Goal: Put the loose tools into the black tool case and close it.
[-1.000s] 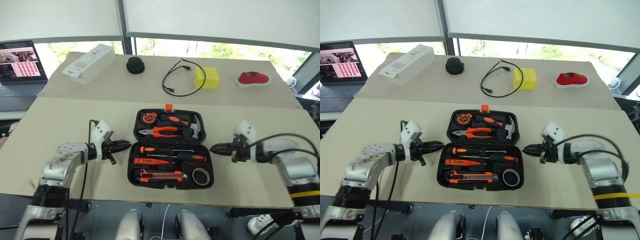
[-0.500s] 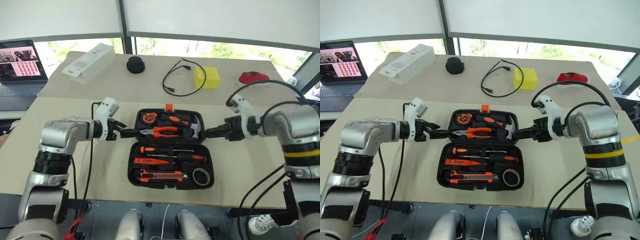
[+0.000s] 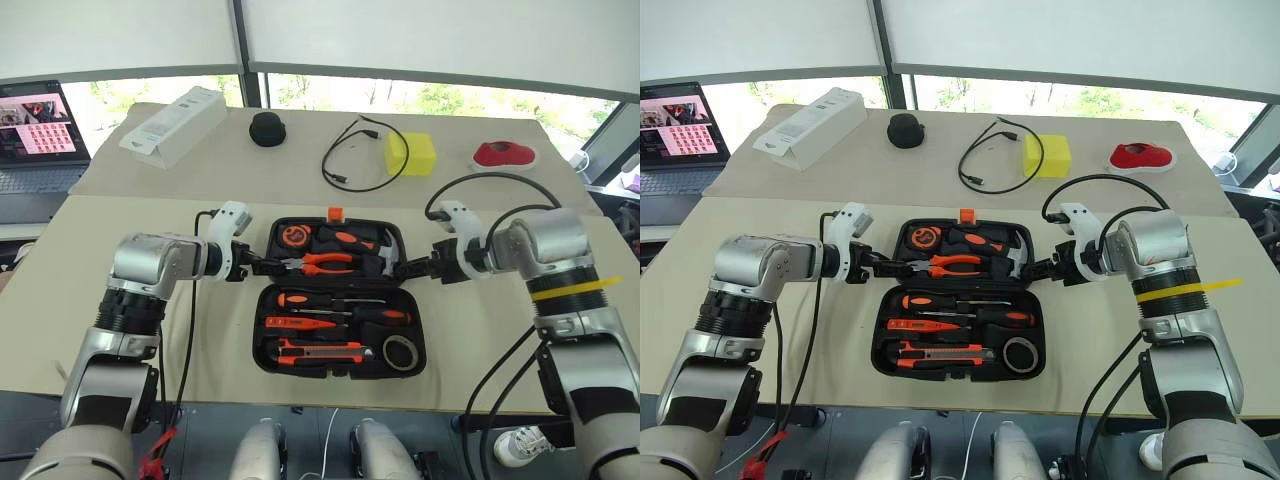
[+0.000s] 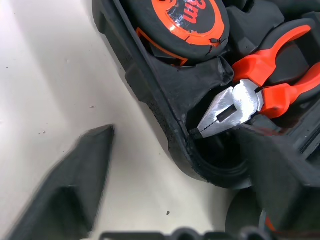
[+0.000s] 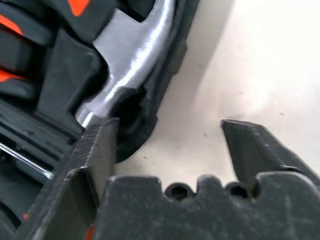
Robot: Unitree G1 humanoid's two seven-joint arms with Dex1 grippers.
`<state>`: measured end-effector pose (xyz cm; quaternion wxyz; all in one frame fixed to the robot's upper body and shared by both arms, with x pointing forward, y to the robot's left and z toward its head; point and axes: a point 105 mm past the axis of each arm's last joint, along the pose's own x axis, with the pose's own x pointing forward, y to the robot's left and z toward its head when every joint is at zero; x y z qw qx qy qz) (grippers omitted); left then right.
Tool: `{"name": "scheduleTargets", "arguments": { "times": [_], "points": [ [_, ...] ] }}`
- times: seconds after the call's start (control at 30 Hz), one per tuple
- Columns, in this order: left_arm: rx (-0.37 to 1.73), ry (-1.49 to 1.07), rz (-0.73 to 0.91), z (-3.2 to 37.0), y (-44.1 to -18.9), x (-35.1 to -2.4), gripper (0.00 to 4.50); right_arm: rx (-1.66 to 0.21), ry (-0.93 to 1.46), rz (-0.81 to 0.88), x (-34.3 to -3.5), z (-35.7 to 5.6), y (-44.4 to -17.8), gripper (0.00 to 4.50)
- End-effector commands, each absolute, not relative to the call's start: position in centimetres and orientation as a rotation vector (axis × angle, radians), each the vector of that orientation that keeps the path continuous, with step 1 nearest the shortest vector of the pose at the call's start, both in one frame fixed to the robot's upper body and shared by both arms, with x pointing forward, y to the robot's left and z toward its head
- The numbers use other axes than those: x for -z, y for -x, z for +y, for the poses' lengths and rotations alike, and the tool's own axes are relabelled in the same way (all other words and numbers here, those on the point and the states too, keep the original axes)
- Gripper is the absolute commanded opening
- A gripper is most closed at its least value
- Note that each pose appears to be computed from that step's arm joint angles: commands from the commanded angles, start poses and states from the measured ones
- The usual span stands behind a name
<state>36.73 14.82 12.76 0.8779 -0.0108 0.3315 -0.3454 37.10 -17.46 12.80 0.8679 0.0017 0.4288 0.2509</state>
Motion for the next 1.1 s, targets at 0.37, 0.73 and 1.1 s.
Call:
{"name": "scheduleTargets", "arguments": {
  "times": [0.37,0.73,1.1],
  "points": [
    [0.718,0.078,0.388,14.9,-37.6,-15.1,0.11,-0.524,0.046,0.598,-15.1,-16.5,-39.1,0.07],
    [0.742,-0.219,-0.247,17.4,-34.0,-17.9,0.11,-0.9,0.702,-0.113,-16.7,-14.8,-32.5,0.07],
    [0.853,-0.471,-0.219,20.0,-30.0,-12.6,0.74,-1.019,0.966,-0.288,-11.1,-16.9,-28.7,0.81]
  ]
}}
